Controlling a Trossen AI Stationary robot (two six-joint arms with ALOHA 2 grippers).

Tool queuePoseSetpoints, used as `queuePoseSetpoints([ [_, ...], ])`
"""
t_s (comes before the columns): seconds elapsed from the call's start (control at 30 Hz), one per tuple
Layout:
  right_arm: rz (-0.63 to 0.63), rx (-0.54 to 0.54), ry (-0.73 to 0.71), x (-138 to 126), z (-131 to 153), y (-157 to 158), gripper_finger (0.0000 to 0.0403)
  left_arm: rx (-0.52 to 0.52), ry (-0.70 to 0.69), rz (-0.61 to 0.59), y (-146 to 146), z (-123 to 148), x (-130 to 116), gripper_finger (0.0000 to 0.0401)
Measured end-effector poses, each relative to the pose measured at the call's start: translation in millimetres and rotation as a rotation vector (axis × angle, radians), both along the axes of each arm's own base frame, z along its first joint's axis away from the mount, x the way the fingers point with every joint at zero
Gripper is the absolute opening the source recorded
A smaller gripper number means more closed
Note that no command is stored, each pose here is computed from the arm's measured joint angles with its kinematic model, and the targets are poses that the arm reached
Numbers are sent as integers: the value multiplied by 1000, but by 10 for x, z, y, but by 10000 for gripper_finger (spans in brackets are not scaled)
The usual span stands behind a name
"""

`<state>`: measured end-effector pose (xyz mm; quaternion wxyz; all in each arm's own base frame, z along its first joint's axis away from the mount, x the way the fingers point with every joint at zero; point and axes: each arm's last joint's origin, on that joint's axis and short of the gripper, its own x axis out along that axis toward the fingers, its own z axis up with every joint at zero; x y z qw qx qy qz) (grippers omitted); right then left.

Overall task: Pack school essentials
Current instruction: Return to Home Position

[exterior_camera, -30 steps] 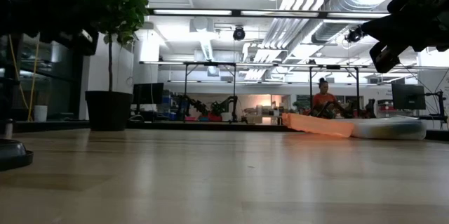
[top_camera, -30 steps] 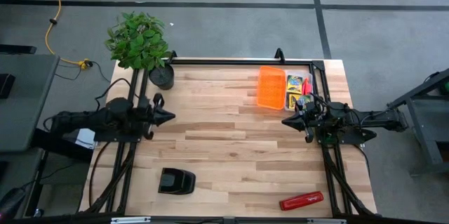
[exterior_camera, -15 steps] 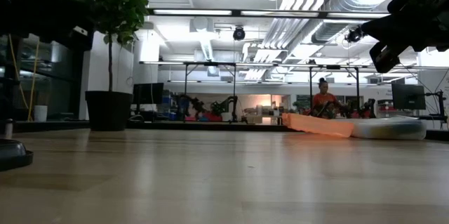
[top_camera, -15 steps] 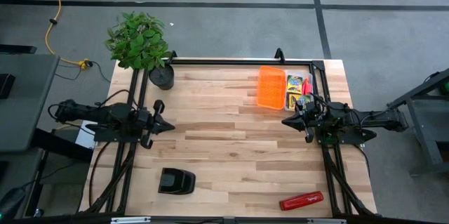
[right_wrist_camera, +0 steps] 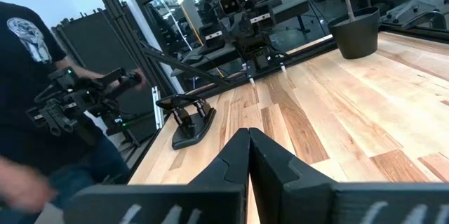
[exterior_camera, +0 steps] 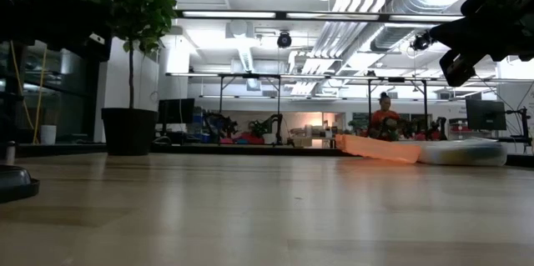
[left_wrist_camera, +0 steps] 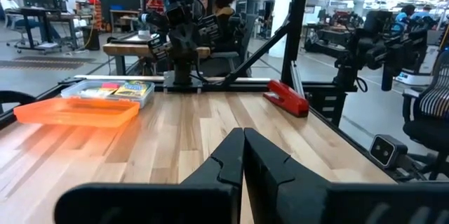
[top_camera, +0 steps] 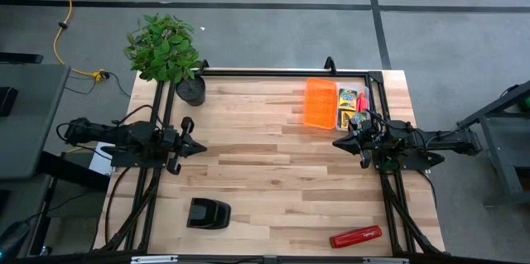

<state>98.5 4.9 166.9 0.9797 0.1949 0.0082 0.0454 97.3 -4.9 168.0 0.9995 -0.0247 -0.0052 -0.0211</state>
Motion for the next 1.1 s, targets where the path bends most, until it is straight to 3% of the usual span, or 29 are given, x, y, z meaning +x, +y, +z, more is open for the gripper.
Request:
queuePoseSetpoints([
  [1.1, -24, -26, -44, -15, 32, -24, 0, 0, 1, 1, 0, -1, 0, 0],
])
